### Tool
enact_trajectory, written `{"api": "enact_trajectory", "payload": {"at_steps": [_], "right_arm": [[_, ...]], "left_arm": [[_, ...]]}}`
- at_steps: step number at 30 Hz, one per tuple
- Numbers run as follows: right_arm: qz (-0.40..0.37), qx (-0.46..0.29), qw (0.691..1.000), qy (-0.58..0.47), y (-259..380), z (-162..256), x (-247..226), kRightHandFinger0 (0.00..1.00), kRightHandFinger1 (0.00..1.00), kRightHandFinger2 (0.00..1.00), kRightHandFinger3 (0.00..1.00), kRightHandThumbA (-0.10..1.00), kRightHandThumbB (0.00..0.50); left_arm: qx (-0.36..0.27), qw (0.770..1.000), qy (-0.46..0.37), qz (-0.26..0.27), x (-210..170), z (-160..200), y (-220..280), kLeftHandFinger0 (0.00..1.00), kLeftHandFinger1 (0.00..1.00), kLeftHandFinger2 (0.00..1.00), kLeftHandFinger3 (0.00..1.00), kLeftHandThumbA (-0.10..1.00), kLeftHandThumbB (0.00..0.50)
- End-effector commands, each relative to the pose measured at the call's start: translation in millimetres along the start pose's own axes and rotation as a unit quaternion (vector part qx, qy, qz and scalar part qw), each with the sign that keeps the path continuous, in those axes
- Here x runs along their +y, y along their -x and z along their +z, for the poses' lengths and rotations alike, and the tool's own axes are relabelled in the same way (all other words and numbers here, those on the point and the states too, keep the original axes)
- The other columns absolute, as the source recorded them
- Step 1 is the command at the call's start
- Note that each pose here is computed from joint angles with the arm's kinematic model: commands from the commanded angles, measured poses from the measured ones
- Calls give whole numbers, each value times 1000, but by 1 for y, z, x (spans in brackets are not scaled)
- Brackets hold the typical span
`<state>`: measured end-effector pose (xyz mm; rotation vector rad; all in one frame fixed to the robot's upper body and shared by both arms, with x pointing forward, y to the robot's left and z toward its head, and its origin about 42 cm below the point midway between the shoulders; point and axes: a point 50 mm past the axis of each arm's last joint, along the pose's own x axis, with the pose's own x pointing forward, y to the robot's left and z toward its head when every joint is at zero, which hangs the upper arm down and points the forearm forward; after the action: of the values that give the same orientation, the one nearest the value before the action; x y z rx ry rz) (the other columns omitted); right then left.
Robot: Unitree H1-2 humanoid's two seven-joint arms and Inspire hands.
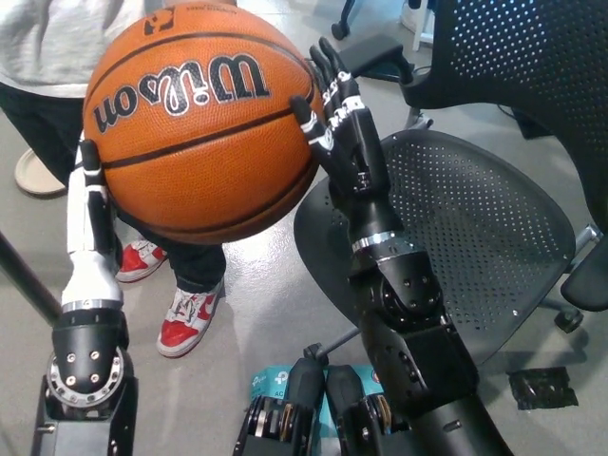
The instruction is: The robot grabs the basketball from a person using both hands and then drops it on the black chair in the front
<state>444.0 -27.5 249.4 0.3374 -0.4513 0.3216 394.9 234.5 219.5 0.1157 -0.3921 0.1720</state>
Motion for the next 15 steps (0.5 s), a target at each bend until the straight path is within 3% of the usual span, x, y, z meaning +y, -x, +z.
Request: {"api": "enact_trajectory", "payload": {"at_steps": [1,5,6,9,12,15], "right_arm": [[118,-18,993,19,-21,17,87,1000,1000,1000,1000,1000,254],[117,-18,993,19,-21,17,87,1000,1000,1000,1000,1000,254],[115,-36,993,20,-30,33,82,1000,1000,1000,1000,1000,265],[115,-42,992,16,-36,45,77,1000,1000,1000,1000,1000,282],[114,-50,992,7,-43,57,68,1000,1000,1000,1000,1000,240],[100,-66,993,25,-52,72,58,1000,1000,1000,1000,1000,243]], "left_arm": [[-109,989,17,-100,-66,55,-18,1000,1000,1000,1000,1000,152],[-109,989,17,-100,-66,55,-18,1000,1000,1000,1000,1000,150],[-122,986,21,-108,-73,73,-30,1000,1000,1000,1000,1000,181],[-128,985,16,-117,-79,86,-38,1000,1000,1000,1000,1000,183],[-138,983,11,-119,-89,100,-48,1000,1000,1000,1000,1000,187],[-143,982,0,-127,-101,114,-60,1000,1000,1000,1000,1000,190]]}}
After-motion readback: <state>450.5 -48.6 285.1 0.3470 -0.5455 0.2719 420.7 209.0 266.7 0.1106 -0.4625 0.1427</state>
